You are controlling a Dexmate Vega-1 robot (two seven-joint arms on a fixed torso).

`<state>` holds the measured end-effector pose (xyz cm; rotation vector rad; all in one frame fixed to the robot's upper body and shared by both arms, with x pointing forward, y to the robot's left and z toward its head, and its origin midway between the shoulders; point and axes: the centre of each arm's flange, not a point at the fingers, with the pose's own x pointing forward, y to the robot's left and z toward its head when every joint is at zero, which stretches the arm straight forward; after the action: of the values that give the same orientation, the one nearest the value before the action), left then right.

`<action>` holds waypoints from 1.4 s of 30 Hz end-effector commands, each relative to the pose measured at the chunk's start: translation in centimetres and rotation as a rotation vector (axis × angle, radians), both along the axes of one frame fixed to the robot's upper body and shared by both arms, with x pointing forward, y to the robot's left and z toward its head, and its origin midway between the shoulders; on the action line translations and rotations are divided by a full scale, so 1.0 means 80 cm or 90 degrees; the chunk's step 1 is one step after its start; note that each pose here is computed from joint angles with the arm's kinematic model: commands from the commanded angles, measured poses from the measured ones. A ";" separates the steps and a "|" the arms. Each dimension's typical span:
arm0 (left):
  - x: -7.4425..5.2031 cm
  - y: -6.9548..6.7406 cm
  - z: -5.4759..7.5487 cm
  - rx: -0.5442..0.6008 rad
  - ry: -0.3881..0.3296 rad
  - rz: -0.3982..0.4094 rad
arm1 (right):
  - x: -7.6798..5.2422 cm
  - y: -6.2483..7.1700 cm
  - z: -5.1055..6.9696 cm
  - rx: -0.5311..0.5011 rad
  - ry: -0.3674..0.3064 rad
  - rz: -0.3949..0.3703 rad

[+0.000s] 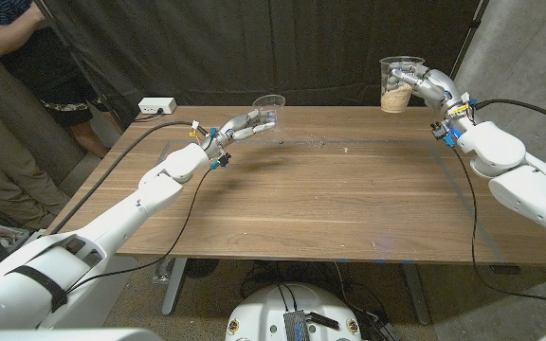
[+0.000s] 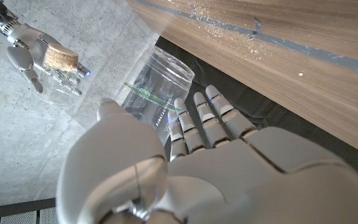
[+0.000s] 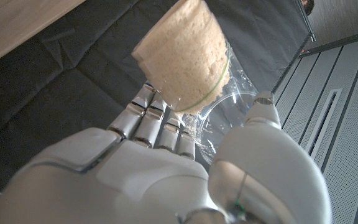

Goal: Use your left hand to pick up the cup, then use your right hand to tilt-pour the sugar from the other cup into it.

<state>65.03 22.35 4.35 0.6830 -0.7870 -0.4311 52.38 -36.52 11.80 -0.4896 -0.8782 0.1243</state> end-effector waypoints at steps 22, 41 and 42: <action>0.009 -0.009 0.000 0.010 0.009 -0.019 | -0.015 0.029 0.072 -0.076 0.002 0.011; 0.011 -0.008 0.000 0.011 0.010 -0.024 | -0.026 0.066 0.103 -0.114 0.012 -0.004; 0.011 -0.008 -0.001 0.011 0.010 -0.024 | -0.027 0.068 0.104 -0.116 0.011 -0.003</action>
<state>65.83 21.74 4.40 0.6819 -0.7832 -0.4708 50.65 -32.64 18.87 -0.6206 -0.8748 0.1999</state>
